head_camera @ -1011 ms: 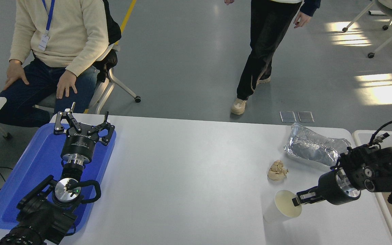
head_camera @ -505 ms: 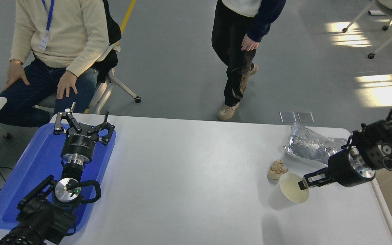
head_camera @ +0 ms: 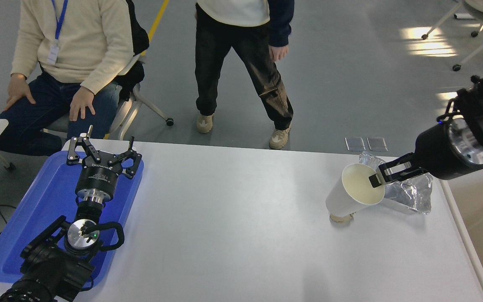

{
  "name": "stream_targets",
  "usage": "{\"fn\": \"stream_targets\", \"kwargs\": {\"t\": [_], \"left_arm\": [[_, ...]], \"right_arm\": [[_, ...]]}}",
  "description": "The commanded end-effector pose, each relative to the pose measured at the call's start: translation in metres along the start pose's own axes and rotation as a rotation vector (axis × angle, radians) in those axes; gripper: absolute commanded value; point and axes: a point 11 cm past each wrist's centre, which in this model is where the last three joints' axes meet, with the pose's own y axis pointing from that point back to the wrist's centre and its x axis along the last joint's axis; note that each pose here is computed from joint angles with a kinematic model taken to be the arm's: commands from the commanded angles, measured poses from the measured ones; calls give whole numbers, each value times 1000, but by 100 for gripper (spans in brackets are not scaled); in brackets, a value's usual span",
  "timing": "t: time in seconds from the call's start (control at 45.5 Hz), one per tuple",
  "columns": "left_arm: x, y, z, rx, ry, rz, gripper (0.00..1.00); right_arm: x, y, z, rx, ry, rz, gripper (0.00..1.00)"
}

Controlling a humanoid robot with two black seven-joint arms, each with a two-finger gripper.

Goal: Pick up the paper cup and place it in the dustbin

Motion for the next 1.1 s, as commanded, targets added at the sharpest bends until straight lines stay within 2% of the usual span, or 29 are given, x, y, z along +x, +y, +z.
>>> {"fn": "stream_targets", "kwargs": {"t": [0.0, 0.44, 0.791, 1.077], "left_arm": [[0, 0, 0, 0, 0, 0, 100], [0, 0, 0, -1, 1, 0, 100], [0, 0, 0, -1, 1, 0, 100], [0, 0, 0, -1, 1, 0, 100]], "right_arm": [[11, 28, -7, -39, 15, 23, 0], [-4, 35, 19, -94, -44, 3, 0], [-69, 48, 97, -264, -31, -114, 0], [-81, 73, 173, -448, -42, -90, 0]]}}
